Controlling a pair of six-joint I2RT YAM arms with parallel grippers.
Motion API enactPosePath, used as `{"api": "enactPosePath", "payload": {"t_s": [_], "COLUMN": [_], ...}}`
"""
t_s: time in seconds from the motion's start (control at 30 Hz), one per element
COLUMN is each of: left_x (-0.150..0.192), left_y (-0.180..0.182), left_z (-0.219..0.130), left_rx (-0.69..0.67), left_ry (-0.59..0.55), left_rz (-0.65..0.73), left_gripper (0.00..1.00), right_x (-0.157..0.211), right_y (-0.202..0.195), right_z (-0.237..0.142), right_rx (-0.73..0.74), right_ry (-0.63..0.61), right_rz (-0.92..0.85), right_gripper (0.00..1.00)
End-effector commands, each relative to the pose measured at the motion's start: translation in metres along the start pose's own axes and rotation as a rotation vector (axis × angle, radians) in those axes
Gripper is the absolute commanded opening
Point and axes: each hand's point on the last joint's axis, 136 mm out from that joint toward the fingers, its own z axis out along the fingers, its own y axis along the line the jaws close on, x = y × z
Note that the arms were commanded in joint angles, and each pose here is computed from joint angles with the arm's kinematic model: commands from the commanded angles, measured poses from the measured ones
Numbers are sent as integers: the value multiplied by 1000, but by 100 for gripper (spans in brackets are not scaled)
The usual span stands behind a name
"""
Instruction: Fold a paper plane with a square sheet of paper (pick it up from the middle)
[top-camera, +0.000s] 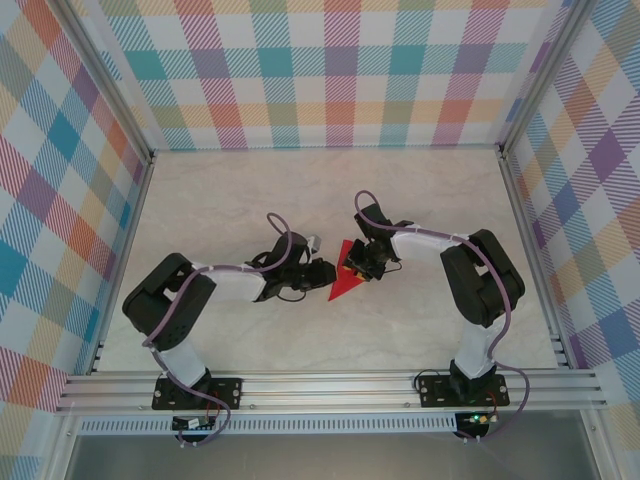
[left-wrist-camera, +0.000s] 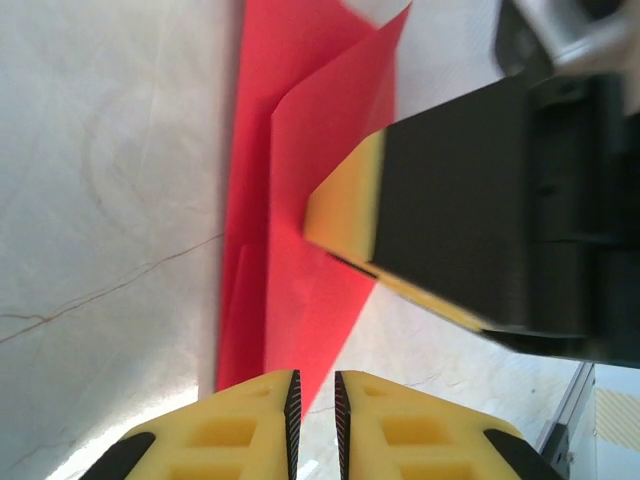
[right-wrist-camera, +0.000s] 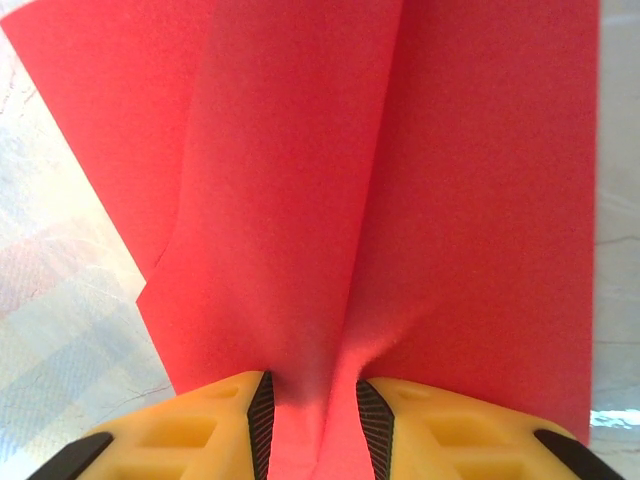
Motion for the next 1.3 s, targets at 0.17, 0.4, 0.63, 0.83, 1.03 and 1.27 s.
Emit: {"api": "enactPosePath", "payload": {"t_s": [0.17, 0.4, 0.63, 0.83, 1.03, 1.27], "left_x": [-10, -4, 0, 6, 10, 9], "left_y": [-1, -9, -12, -15, -5, 3], "left_z": [-10, 0, 7, 16, 24, 30], "left_rx": [-5, 55, 87, 110, 75, 15], "left_ry": [-59, -4, 25, 58, 71, 76], "left_rz": [-8, -13, -20, -28, -37, -21], "left_gripper": [19, 19, 19, 18, 16, 15], "right_x": [6, 5, 6, 6, 7, 7], "right_y": [-82, -79, -81, -84, -86, -87], "right_z": [22, 24, 27, 29, 31, 33], "right_rx": [304, 296, 311, 321, 330, 334], "right_ry": [4, 11, 21, 24, 27, 29], "right_rz": [68, 50, 53, 62, 68, 70], "right_gripper": [33, 36, 38, 38, 40, 40]}}
